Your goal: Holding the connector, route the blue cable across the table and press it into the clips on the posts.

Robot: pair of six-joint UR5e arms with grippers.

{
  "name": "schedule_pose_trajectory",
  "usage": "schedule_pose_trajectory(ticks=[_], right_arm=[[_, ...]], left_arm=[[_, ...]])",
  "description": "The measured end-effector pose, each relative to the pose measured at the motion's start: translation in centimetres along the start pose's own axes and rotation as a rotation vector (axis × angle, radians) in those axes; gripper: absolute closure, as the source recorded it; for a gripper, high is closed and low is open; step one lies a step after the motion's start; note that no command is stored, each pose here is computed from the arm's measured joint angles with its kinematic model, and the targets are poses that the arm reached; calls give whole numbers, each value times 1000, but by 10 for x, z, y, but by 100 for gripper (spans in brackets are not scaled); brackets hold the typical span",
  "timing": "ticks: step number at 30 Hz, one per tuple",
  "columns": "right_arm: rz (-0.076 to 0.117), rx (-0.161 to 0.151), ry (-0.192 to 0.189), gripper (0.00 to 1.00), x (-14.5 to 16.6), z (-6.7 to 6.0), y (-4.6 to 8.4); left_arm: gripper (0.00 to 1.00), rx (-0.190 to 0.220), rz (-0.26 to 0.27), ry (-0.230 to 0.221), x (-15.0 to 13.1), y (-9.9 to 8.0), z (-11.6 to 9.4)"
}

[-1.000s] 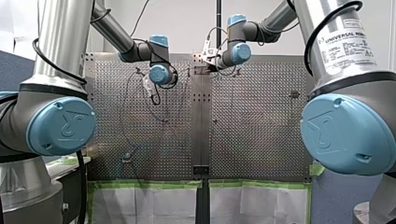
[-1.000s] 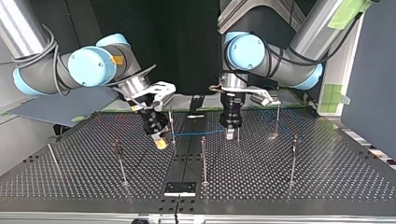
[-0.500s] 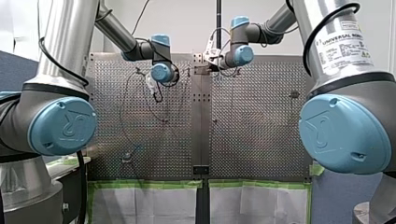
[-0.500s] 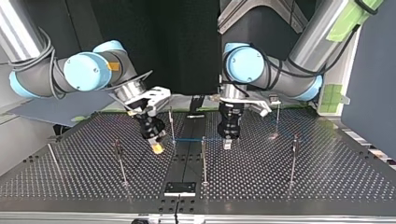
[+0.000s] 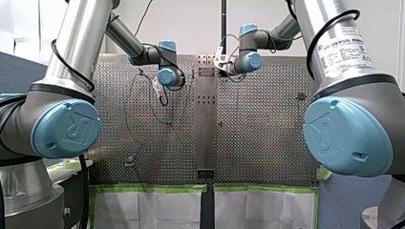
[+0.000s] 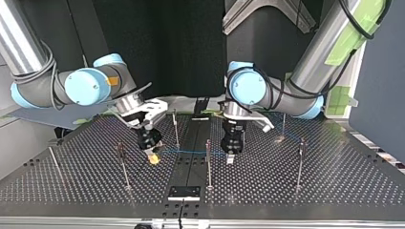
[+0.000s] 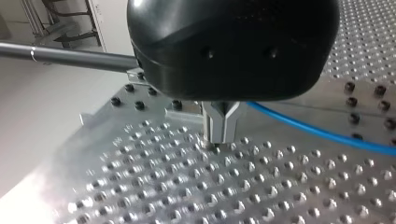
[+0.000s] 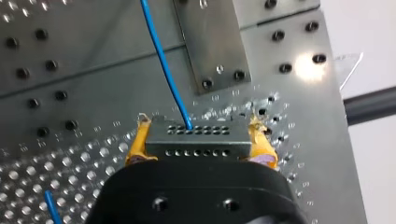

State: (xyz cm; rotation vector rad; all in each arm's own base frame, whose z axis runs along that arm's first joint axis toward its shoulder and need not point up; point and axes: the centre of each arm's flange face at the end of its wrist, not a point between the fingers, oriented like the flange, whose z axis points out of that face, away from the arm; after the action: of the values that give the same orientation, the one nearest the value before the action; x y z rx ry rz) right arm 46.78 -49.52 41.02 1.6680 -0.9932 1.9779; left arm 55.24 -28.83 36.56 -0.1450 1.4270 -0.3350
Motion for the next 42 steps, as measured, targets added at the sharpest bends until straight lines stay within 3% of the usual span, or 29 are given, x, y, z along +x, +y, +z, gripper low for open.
schedule_pose_trajectory(ticks=[7,16,18,19,20,21,22,23,24,25,26,36,42], right_arm=[[-4,-15,13,100,3,12,17],[-8,-19,14,100,4,15,26],[-10,-20,13,100,4,15,27],[-11,-20,13,100,4,15,27],[-12,-20,12,100,4,15,27],[-13,-20,12,100,4,15,27],[-14,-20,12,100,4,15,27],[-15,-21,11,100,4,15,28],[-16,-21,10,100,4,15,28],[-16,-21,10,100,4,15,28],[-17,-21,9,100,4,15,28],[-23,-29,-16,100,2,11,27],[-34,-41,-35,100,0,9,27]], left_arm=[[100,0,1,2,6,7,21],[100,-9,-1,21,7,9,22],[95,-10,-1,30,8,9,20],[74,-12,0,37,9,8,19],[62,-13,1,43,10,8,19],[62,-14,2,48,10,8,18],[41,-15,4,56,11,7,16],[28,-16,6,63,11,7,15],[28,-18,8,69,11,6,14],[5,-20,12,76,11,6,13],[0,-21,15,82,10,6,11],[0,-45,38,136,-7,-1,-21],[0,-6,41,169,-12,-14,-47]])
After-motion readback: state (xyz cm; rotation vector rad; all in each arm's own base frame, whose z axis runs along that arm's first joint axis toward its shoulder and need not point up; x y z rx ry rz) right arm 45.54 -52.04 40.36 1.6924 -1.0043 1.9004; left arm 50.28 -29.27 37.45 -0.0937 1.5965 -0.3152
